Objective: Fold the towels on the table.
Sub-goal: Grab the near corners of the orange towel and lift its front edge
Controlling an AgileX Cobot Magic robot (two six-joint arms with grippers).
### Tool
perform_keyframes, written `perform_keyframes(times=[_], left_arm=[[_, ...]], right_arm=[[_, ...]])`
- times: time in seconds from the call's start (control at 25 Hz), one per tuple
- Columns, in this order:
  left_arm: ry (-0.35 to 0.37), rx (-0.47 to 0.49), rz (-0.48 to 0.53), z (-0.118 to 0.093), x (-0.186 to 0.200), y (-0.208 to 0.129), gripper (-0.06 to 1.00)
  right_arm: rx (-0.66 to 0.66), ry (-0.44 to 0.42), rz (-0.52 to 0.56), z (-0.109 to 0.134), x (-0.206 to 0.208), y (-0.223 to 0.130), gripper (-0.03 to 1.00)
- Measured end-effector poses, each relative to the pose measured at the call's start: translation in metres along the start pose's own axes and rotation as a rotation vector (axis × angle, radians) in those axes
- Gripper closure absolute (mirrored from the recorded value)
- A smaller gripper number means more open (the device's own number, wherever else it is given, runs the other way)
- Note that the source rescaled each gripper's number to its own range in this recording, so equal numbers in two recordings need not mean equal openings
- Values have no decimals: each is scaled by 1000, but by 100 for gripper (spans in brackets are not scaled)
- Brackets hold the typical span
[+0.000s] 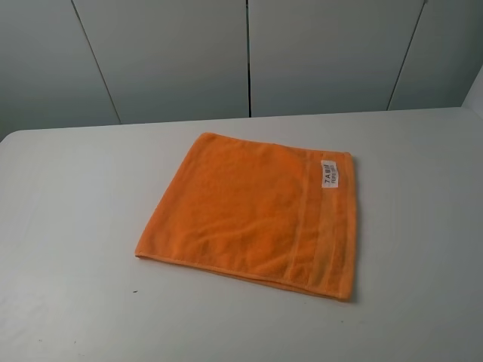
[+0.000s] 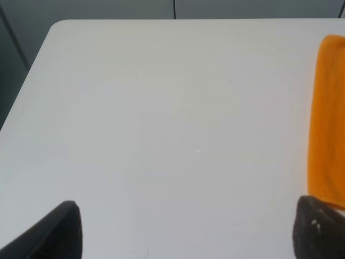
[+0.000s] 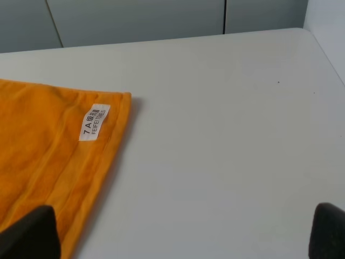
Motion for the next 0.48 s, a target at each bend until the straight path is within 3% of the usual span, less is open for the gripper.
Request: perform_keyframes(times=[0.32,0.48], left_arm=[[4,-2,-8,1,0,2,-6],[-26,-93,3,-1,-9,15,-6]], right_arm=[[0,0,0,0,0,0,-3],[0,0,0,0,0,0,-3]])
Point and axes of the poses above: a point on each arm's last joint axis where the gripper is mounted, x pointing back along that axis away from the gripper, z along the wrist's bending axis when the last joint is at zero, y = z × x, the point moved 10 cm from there along -x, pointing out along that axis toward the gripper, and after that the axes turned 5 degrees about -x, right-handed, at the moved point
